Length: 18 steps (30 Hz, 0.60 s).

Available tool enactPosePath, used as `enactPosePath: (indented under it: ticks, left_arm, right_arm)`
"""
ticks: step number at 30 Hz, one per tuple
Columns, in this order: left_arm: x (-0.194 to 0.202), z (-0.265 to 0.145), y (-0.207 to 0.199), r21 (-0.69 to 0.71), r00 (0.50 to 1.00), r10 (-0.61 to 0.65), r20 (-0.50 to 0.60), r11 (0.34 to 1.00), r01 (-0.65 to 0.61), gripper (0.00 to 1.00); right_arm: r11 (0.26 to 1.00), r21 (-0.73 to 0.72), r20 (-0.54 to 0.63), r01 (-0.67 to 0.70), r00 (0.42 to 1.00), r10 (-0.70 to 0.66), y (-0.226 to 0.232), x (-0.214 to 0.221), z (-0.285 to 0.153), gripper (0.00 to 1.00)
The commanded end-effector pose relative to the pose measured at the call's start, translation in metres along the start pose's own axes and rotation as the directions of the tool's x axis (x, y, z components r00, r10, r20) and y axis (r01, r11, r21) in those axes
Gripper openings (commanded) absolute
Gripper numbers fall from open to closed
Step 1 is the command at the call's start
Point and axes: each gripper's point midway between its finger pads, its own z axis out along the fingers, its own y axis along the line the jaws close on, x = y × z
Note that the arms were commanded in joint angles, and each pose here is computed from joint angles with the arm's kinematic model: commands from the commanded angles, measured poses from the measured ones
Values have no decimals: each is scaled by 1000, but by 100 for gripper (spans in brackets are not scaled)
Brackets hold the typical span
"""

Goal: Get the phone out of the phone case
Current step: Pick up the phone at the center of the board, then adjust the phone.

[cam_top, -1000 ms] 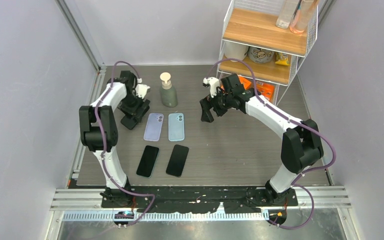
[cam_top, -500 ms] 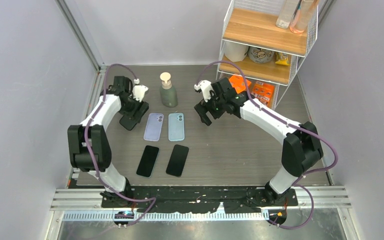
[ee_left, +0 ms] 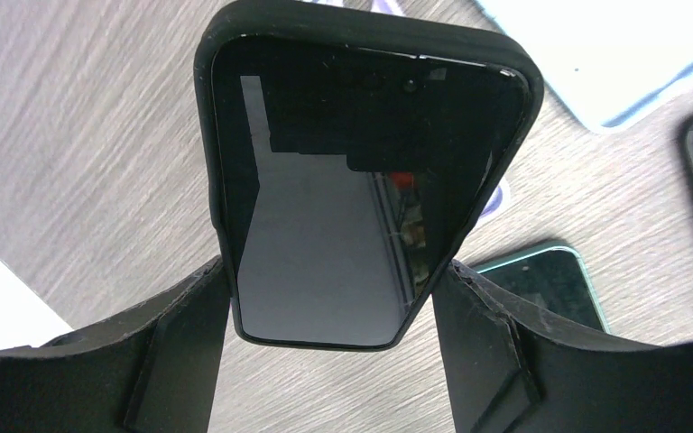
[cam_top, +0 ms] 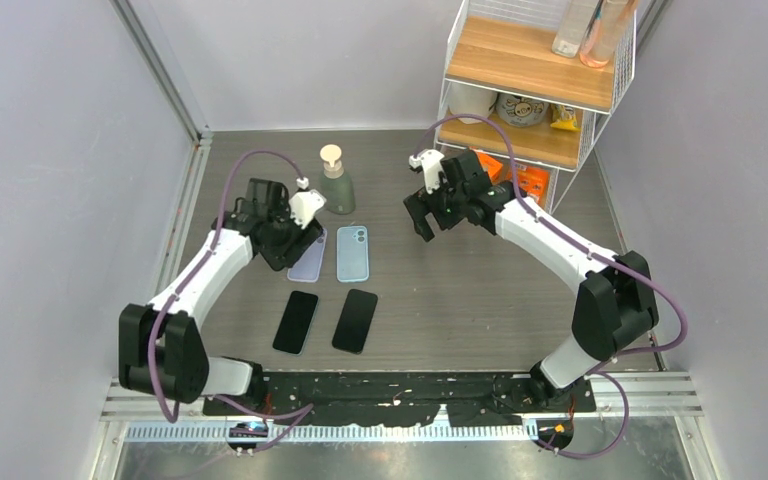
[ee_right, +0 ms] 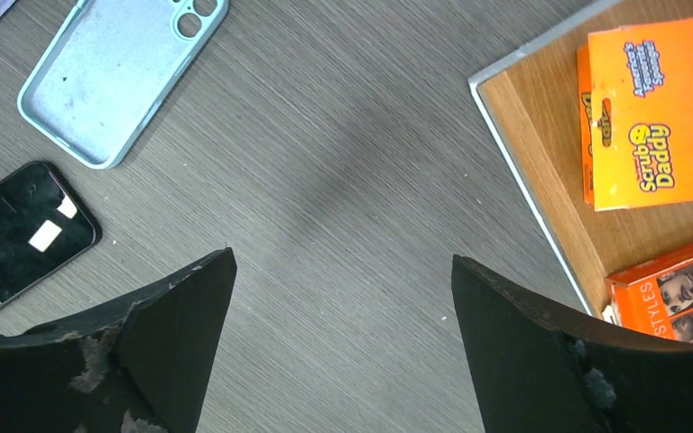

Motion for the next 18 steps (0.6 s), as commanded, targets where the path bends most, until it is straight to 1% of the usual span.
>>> enactPosePath:
  ticks: [1,2,4,5,8,10,14,18]
  left_arm:
    - [-41,-22,-3,-68,986,61,158,996,-50,0]
    - [-45,-25,-9,-61,983,72,172,996,-62,0]
    - [-55,-30,-25,-43,974,102,201,995,-95,0]
    - [-61,-33,-31,-39,969,117,218,993,-112,0]
    - [-77,-42,-50,-27,951,151,270,988,-149,0]
    - [-89,-47,-62,-19,938,172,302,984,-175,0]
    - [-109,-56,-81,-18,910,214,355,975,-223,0]
    - [-125,-64,-102,-14,883,248,398,964,-265,0]
  right_arm:
    - [996,-91,100,-21,995,30,9,-23,-18,97]
    - [993,-114,108,-13,994,26,13,-26,-20,96]
    - [979,-203,125,7,992,19,29,-31,-24,96]
    - [962,-272,133,18,991,19,41,-33,-26,95]
    - [921,-387,157,47,988,16,61,-37,-34,96]
    - [880,-470,179,66,984,22,76,-41,-42,95]
    - [836,-544,213,77,976,49,90,-51,-54,96]
    - [816,-573,246,75,966,84,96,-60,-64,95]
